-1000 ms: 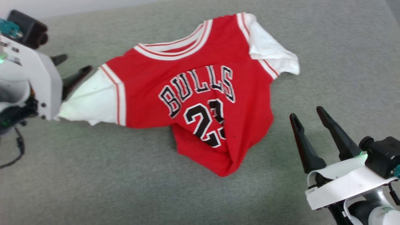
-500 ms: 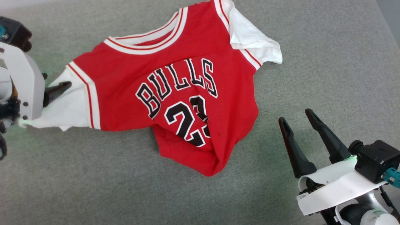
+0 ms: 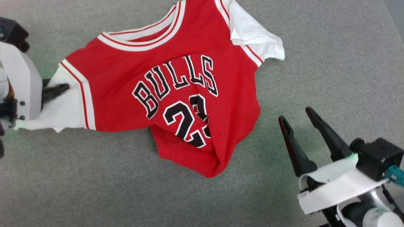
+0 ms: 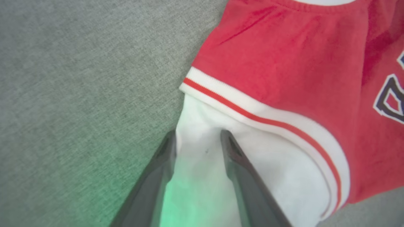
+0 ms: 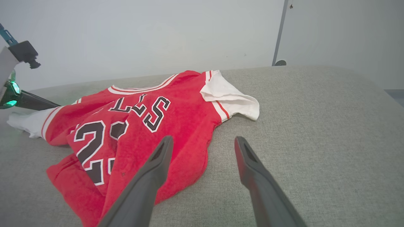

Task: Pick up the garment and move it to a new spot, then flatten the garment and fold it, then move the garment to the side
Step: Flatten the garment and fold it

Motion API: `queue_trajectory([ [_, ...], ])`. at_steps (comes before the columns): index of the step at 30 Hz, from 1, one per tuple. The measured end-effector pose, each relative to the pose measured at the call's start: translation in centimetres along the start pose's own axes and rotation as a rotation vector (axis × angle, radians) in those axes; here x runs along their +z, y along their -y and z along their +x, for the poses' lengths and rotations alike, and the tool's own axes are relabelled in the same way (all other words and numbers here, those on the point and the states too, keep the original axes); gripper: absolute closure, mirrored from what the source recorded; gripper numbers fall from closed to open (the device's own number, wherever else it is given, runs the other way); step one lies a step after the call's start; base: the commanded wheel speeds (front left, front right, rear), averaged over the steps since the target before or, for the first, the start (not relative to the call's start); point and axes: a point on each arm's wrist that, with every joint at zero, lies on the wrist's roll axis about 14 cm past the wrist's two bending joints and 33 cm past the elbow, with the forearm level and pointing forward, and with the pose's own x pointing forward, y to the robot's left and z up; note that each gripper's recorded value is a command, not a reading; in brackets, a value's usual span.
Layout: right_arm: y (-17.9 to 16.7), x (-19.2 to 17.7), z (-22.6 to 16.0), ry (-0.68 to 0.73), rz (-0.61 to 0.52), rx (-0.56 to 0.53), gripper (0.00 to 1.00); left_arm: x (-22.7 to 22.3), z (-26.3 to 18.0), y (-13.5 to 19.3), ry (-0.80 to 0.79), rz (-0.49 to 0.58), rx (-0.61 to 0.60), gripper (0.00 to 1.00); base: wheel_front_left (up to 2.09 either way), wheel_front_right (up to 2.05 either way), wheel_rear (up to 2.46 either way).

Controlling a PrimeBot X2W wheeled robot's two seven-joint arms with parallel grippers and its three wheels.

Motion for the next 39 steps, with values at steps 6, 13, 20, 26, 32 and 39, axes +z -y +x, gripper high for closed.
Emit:
queue_trajectory([
  [6,0.1,0.5,2.6,-0.07,-0.089,0.054,0.0,0.3,0.3,0.5,0.011,0.013,-0.019,1.0,0.0,0.0,0.0],
  [13,1.7,0.9,8.3,-0.265,-0.167,0.082,0.0,0.8,0.5,0.5,0.043,0.021,-0.03,1.0,0.0,0.0,0.0],
  [20,3.4,1.3,14.3,-0.388,-0.161,0.055,0.0,1.1,1.0,0.1,0.068,0.022,-0.045,1.0,0.0,0.0,0.0],
  [26,3.2,0.4,19.0,-0.455,-0.149,0.047,0.0,1.2,1.7,-0.1,0.085,0.029,-0.069,1.0,0.0,0.0,0.0],
  [32,2.7,-1.6,22.3,-0.507,-0.151,0.044,0.0,0.9,1.9,-0.1,0.095,0.034,-0.086,1.0,0.0,0.0,0.0],
  [39,3.7,-3.1,24.3,-0.524,-0.162,0.005,0.0,0.7,2.1,-0.2,0.099,0.036,-0.099,1.0,0.0,0.0,0.0],
])
